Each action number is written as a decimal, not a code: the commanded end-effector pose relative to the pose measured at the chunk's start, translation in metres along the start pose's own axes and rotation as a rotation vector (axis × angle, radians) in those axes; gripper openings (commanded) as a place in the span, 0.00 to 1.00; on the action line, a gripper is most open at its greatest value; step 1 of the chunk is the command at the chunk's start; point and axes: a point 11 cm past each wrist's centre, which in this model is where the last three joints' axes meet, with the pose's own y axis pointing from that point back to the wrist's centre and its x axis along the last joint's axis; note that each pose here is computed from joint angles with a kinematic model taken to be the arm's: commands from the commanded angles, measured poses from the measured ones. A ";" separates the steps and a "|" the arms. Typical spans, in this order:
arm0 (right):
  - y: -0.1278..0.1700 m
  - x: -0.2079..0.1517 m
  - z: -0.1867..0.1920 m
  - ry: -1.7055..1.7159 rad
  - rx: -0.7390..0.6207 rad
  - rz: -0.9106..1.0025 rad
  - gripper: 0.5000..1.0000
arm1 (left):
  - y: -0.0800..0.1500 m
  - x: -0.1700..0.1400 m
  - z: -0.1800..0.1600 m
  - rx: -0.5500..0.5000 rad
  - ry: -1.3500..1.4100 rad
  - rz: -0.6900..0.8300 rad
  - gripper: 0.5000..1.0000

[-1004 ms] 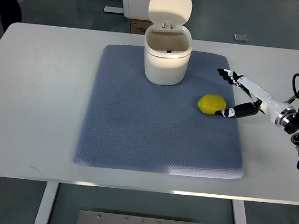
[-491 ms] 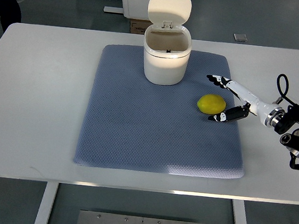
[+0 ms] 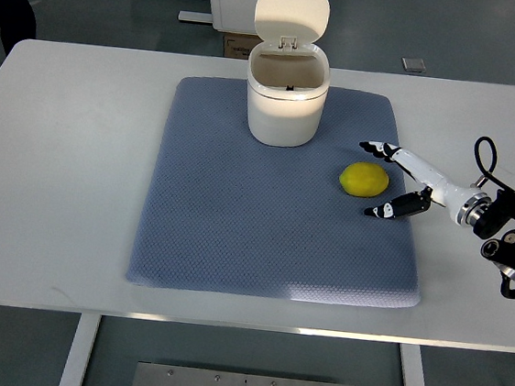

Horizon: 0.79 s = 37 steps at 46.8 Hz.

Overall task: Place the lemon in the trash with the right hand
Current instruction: 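Close the right hand fingers around the yellow lemon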

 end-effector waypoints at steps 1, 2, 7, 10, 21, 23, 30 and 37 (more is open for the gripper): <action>0.000 0.001 0.000 -0.002 -0.002 0.005 0.82 | 0.000 0.000 0.000 0.000 0.000 0.000 1.00; 0.000 0.002 0.000 -0.001 -0.001 0.005 0.82 | 0.000 0.000 0.000 0.000 0.000 0.000 1.00; -0.002 0.005 -0.002 0.001 0.003 0.011 0.75 | 0.000 0.000 0.000 0.000 0.000 0.000 1.00; -0.002 0.004 -0.003 -0.001 0.005 0.010 0.74 | 0.000 0.000 0.000 0.000 0.000 0.000 1.00; -0.004 0.004 -0.004 0.000 0.001 0.009 0.67 | 0.000 0.000 0.000 0.000 0.000 0.000 1.00; -0.004 0.003 -0.004 0.000 -0.004 0.008 0.67 | 0.000 0.000 0.000 0.000 0.000 0.000 1.00; -0.007 0.000 -0.005 0.000 -0.005 0.002 0.61 | 0.000 0.000 0.000 0.000 0.000 0.000 1.00; -0.008 -0.002 -0.007 -0.001 0.000 -0.002 0.53 | 0.000 0.000 0.000 0.000 0.000 0.000 1.00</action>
